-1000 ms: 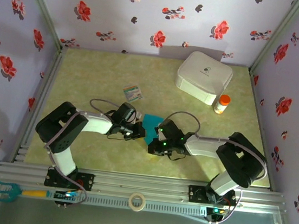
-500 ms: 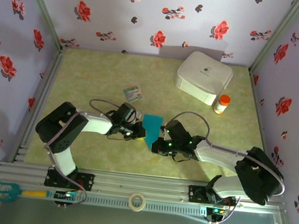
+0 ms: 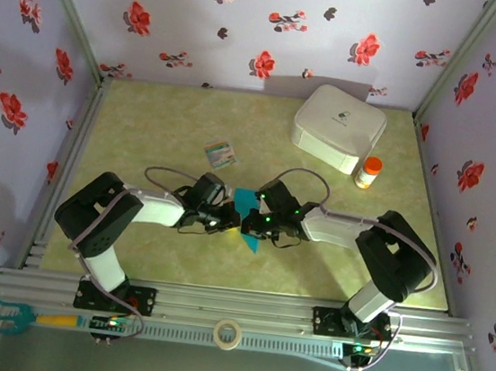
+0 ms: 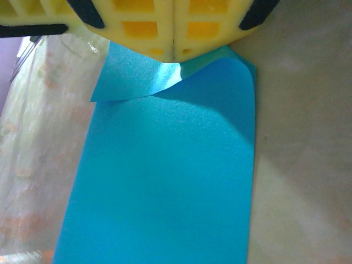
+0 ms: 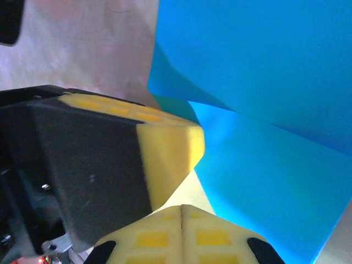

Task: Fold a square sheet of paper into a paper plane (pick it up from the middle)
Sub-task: Third fold the triangle at the center of the table.

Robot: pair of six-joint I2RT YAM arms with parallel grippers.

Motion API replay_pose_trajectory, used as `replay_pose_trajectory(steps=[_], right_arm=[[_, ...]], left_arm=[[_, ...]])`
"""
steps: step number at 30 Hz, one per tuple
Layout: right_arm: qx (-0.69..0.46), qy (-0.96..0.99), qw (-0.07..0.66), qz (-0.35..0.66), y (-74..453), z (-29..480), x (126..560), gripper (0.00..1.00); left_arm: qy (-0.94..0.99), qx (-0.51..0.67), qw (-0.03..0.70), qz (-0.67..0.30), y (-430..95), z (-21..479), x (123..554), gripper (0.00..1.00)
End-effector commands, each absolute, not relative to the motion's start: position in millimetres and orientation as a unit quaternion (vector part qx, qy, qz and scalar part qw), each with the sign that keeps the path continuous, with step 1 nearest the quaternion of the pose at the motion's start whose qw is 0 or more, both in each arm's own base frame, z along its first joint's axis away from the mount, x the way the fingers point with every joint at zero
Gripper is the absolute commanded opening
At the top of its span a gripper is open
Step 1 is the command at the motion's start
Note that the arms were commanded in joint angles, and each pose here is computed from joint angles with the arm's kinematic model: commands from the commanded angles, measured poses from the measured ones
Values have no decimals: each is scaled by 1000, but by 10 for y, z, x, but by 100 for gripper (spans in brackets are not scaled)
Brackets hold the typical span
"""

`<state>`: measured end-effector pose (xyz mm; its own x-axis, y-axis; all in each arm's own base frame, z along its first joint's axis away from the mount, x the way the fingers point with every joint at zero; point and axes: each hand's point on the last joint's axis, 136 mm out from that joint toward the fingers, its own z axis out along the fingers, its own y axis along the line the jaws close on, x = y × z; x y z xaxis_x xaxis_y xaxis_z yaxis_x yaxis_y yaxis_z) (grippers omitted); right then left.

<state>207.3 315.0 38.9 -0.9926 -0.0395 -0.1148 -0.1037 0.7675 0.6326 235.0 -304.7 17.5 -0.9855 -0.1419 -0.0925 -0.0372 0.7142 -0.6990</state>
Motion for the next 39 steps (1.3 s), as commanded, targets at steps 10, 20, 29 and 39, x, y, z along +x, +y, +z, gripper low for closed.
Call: replay_pose_trajectory(steps=[10,20,29,39], right_arm=[[-3,962,-3,272,2772,-111,1880,0],[-6,962,4,272,2773,-98,1903,0],[-4,962,5,271,2759,-114,1903,0],[-4,963,5,271,2748,-121,1893,0]], left_arm=[[922,-29,86,-375,-3073,324,2381,0],[916,5,71,-396,-3230,425,2387,3],[927,-26,69,-368,-3012,113,2478,1],[931,-47,93,-349,-2661,66,2790,1]])
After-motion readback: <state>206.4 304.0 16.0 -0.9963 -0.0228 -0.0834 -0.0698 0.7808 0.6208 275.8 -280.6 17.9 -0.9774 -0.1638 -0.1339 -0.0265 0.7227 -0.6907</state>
